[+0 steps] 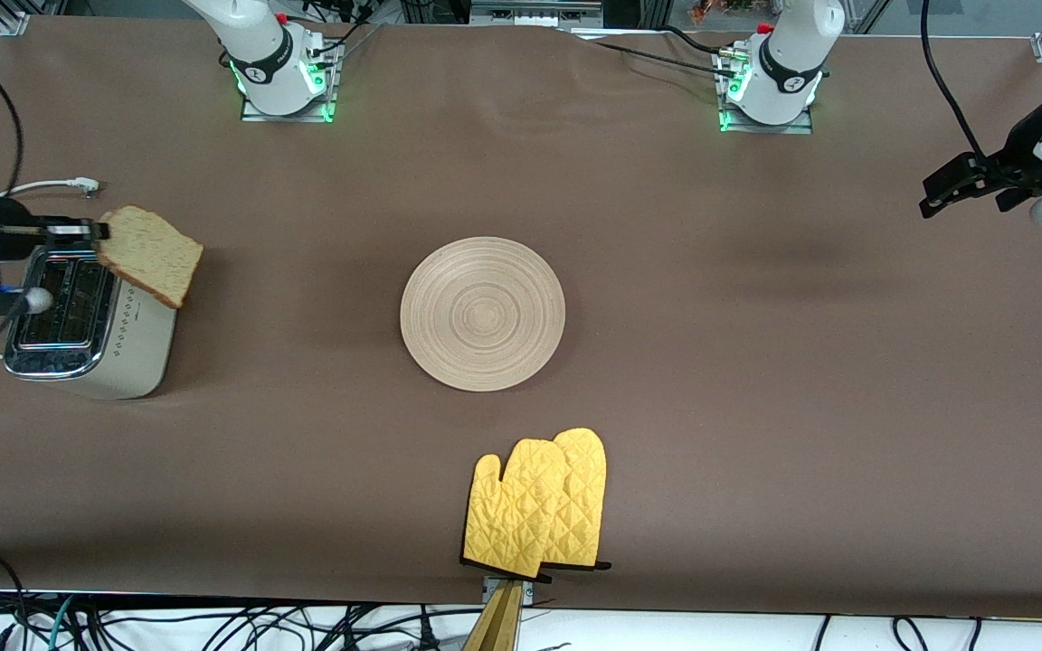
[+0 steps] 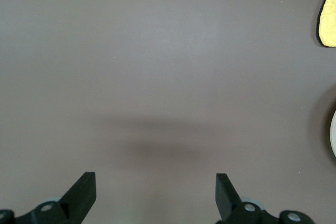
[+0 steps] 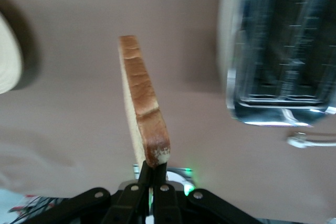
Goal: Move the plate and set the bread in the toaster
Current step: 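Lift the bread slice with the right gripper over the toaster, then lower the bread slice into the toaster slot with the right gripper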
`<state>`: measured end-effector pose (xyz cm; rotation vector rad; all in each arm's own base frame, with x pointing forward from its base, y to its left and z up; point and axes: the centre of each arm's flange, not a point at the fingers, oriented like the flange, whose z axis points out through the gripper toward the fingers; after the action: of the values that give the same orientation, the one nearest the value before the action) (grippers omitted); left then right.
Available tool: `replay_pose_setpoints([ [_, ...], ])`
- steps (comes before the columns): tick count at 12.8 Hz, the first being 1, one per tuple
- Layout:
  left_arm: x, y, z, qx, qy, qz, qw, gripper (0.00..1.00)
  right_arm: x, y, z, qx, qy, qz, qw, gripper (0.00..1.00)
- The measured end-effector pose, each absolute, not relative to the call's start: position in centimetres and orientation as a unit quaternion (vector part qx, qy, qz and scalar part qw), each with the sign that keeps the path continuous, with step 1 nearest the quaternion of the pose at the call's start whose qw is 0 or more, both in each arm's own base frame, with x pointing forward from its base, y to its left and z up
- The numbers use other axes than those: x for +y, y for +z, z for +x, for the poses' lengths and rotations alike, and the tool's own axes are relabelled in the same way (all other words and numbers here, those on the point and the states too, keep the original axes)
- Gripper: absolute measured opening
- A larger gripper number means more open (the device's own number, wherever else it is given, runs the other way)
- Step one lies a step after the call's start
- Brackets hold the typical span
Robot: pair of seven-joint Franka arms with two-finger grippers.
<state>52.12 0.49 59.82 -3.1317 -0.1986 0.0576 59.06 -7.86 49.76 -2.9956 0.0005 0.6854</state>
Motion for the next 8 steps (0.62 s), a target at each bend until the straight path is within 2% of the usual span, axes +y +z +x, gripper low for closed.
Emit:
replay_pose_setpoints([
  [8,0.5,59.8,52.1,-0.063,0.018,-0.998,0.002,1.0,-14.7,50.4,61.4,-0.043,0.187,-0.978,-0.084,0.04],
])
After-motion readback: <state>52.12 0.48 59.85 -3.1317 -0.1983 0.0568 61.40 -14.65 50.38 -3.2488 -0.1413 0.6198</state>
